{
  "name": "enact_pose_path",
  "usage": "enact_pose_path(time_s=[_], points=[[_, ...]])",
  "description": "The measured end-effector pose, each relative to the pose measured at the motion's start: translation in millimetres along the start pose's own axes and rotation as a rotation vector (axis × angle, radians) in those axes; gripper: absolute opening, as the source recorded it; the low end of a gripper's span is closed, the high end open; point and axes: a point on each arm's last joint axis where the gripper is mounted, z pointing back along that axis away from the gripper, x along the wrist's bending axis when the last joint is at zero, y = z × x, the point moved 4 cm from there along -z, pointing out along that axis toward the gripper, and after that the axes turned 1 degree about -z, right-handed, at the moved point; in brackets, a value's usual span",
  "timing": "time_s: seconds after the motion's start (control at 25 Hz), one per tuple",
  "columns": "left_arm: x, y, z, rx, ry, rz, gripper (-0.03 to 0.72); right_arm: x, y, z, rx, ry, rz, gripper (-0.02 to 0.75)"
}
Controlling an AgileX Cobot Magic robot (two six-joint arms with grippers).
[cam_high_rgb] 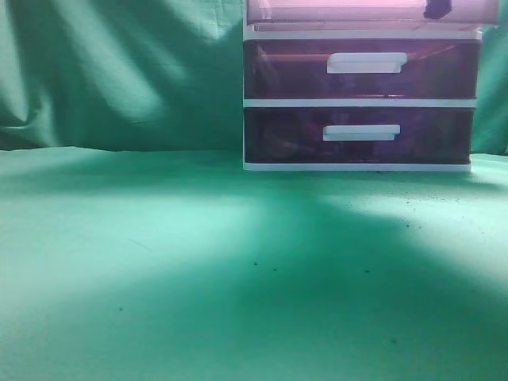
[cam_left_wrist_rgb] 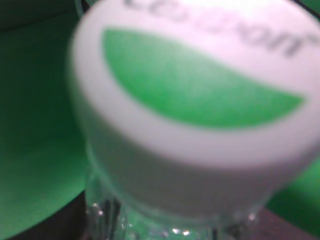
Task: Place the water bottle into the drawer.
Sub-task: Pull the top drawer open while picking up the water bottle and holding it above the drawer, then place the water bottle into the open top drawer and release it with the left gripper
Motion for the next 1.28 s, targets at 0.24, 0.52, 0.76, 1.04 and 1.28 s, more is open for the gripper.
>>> enact_pose_path(time_s=[0.24, 0.52, 0.76, 1.04, 1.28], points=[[0.6, -2, 0, -0.012, -0.004, 0.000, 0.302, 12, -8, 37, -0.017, -0.024, -0.069, 0.087], [-1.3, -9, 0, -0.067, 0.012, 0.053, 0.302, 31, -18, 77, -0.048, -0.041, -0.074, 0.087], [-3.5, -10, 1, -0.075, 0.029, 0.079, 0.302, 41, -23, 100, -0.062, -0.044, -0.076, 0.087], [-5.6, -40, 16, -0.171, 0.031, 0.049, 0.302, 47, -24, 102, -0.067, -0.056, -0.084, 0.087], [-5.9, -73, 34, -0.304, 0.016, 0.017, 0.302, 50, -28, 103, -0.070, -0.070, -0.091, 0.087]])
